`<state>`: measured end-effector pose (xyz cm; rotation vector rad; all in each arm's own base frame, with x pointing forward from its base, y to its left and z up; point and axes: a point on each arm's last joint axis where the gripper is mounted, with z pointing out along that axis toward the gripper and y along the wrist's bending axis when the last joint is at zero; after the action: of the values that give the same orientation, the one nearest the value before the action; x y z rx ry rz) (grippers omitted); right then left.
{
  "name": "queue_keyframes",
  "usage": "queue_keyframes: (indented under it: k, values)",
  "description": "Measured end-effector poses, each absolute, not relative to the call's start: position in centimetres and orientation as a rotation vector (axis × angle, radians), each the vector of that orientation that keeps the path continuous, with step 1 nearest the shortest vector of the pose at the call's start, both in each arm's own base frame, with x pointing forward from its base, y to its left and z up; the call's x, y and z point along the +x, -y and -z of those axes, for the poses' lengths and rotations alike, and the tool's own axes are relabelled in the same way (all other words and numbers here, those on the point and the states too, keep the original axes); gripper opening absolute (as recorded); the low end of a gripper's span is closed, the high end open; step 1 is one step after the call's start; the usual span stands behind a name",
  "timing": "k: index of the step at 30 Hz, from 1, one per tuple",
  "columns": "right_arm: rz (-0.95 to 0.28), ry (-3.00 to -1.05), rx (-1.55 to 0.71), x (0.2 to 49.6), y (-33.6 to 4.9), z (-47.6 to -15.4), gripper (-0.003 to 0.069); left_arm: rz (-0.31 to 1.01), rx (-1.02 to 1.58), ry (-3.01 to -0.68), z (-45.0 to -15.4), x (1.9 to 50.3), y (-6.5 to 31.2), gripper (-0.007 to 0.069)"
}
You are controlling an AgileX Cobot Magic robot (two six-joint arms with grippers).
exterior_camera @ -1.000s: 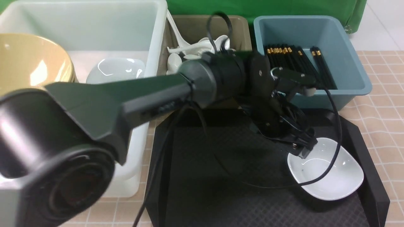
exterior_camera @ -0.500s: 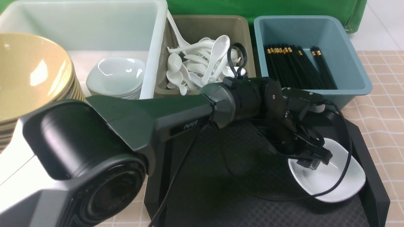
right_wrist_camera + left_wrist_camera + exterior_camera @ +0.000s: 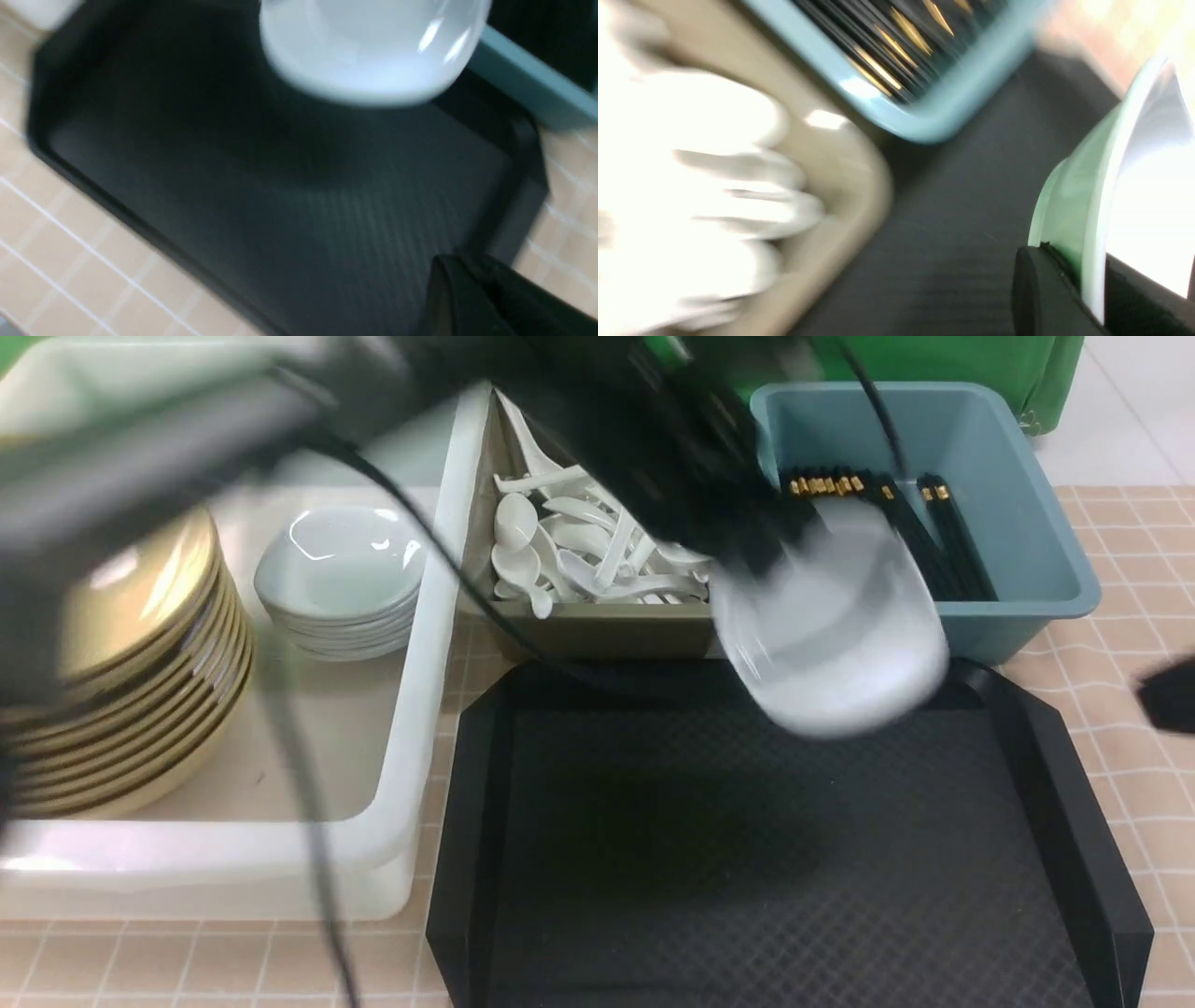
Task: On brown table put chopsticks spoon bowls plates into blue grey white boxes.
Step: 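Place the white bowl into the white bin with the other dishes with the left gripper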
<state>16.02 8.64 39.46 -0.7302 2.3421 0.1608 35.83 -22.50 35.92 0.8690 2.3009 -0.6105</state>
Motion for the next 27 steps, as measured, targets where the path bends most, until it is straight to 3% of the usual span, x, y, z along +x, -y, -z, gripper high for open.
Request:
queue_keyframes:
  k: [2,5,6,10,13,17,27]
  values:
    - [-0.184,-2.296,-0.777,17.4,-9.9,-40.4,0.0064,0.555,0.773,-2.246,-39.3,35.6,18.6,0.0006]
    - [-0.200,-2.228,-0.852,18.9,-12.0,-41.7,0.0064,0.479,0.668,-2.222,-41.5,35.6,14.3,0.0006]
    - [-0.220,-2.156,-0.914,19.9,-13.9,-42.9,0.0064,0.403,0.566,-2.230,-42.5,35.9,10.4,0.0006]
    - [-0.251,-2.045,-1.052,21.6,-18.2,-44.2,0.0064,0.323,0.427,-2.275,-42.4,36.8,5.4,0.0006]
    - [-0.277,-1.940,-1.207,23.3,-23.7,-44.7,0.0064,0.270,0.292,-2.330,-40.9,38.4,1.2,0.0006]
    - [-0.262,-1.916,-1.295,24.9,-26.6,-44.3,0.0064,0.241,0.233,-2.378,-38.2,40.5,-0.7,0.0006]
    - [-0.108,-1.966,-1.366,27.1,-27.8,-42.3,0.0066,0.215,0.268,-2.524,-30.9,44.5,-0.8,0.0016]
